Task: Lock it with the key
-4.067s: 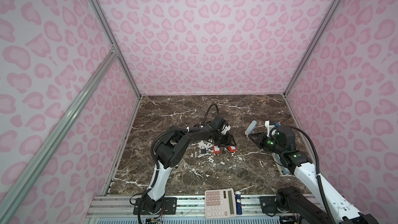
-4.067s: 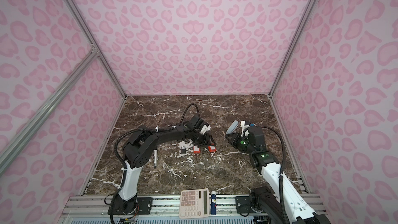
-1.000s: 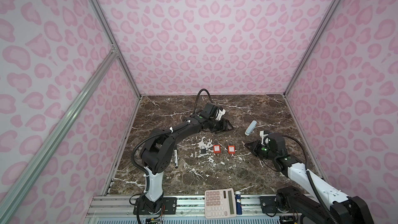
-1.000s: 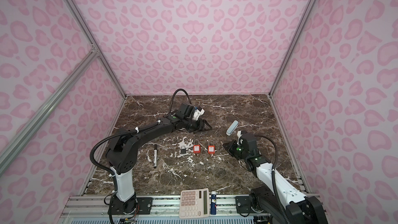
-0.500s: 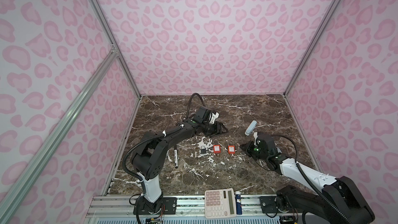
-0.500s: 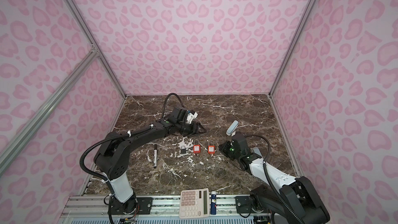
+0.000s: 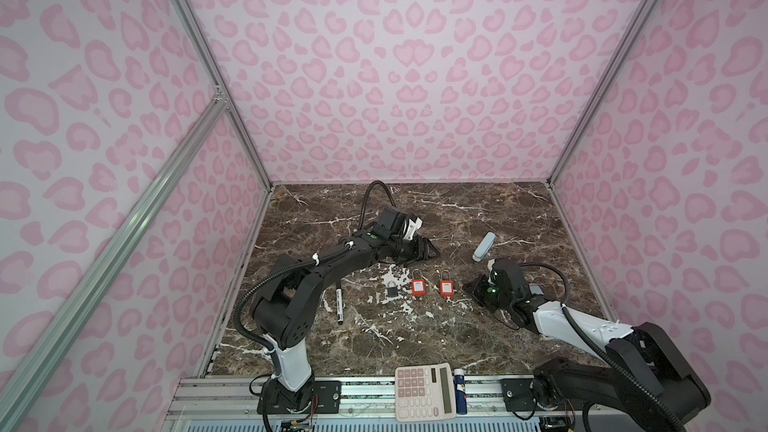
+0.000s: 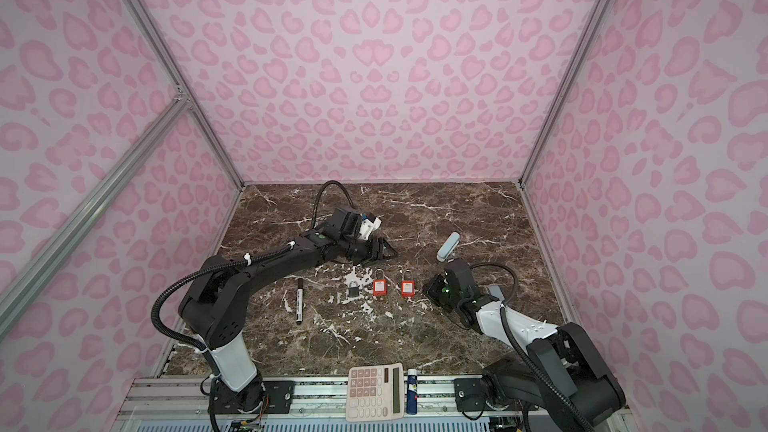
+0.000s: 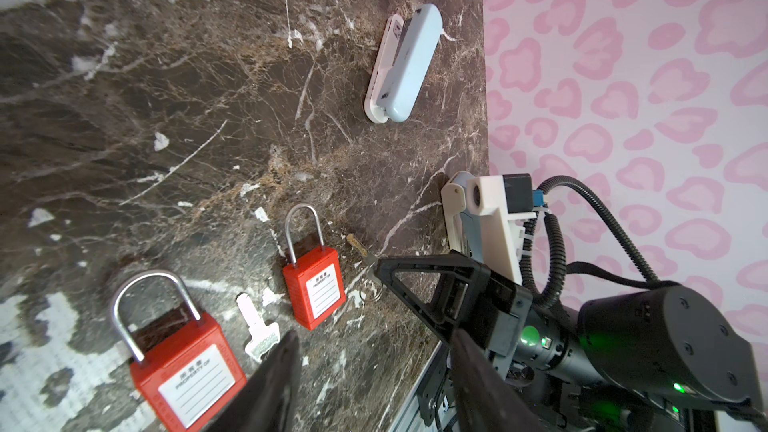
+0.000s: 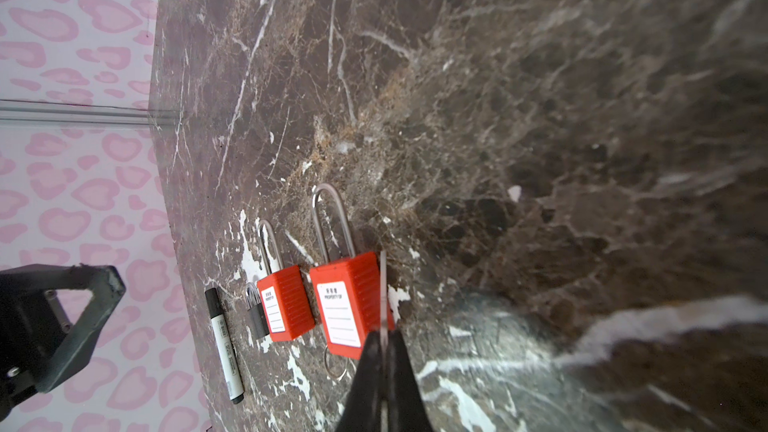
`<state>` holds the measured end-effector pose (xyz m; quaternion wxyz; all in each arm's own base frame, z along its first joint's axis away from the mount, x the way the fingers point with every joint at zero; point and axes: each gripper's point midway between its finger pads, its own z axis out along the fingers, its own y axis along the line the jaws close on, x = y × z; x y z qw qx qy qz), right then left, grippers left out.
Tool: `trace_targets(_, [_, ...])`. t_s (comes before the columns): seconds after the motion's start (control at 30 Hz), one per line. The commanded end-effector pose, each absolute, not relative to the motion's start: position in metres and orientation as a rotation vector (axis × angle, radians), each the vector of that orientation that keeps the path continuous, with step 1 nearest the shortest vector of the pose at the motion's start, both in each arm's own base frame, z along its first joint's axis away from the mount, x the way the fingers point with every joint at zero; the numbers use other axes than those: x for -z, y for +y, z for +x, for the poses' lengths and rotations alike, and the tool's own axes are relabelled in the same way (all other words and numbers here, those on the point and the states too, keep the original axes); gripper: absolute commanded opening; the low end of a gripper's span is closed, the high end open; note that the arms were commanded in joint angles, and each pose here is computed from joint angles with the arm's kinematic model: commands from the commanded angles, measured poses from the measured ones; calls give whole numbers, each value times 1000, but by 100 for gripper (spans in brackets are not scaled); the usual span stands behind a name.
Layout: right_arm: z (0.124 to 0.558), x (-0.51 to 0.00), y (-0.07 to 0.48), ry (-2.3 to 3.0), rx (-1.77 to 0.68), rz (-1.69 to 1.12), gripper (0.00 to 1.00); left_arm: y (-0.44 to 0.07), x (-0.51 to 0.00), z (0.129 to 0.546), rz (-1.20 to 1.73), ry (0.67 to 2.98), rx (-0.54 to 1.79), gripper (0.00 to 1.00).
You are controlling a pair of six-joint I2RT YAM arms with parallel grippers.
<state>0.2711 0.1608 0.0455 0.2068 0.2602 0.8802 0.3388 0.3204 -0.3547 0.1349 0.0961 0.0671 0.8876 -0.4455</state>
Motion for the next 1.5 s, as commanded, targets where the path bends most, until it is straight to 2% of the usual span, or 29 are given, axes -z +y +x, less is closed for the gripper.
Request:
trace_targets(0.0, [274,-46,162,2430,-957,724,0,-356,-147,322,233,2576,1342,59])
trace_targets(0.2, [270,-37,159,2447,-936,738,0,-356,-149,324,231,2565,1335,59])
trace_targets(0.27, [268,-35,159,2454,-936,739,3,-354,-151,325,226,2550,1324,59])
trace_targets(0.5, [267,-35,154,2448,-908,732,33,-352,-158,326,224,2533,1320,59])
trace_targets(0.7, [267,-40,153,2449,-887,706,51,-348,-163,328,213,2510,1293,59])
trace_targets(0.87, [268,-51,149,2444,-855,674,66,-326,-186,338,184,2402,1178,60])
trace_targets(0.93, [275,-66,149,2391,-878,647,77,-312,-196,341,165,2363,1121,66])
trace_targets(0.97, [278,-75,148,2358,-876,631,82,-301,-202,344,138,2337,1073,90])
trace_targets(1.0, [282,-85,145,2322,-865,613,91,-289,-208,345,111,2304,1022,97])
trace_targets(1.03, [285,-95,142,2290,-848,594,97,-280,-214,347,96,2272,982,97])
trace_targets(1.23, [297,-140,109,2132,-590,446,98,-202,-272,345,36,1990,608,97])
trace_targets(1.37, [301,-170,92,1993,-501,356,98,-148,-319,320,2,1645,451,97])
trace_targets(1.47, [306,-181,82,1936,-462,333,98,-122,-322,301,69,1520,287,97])
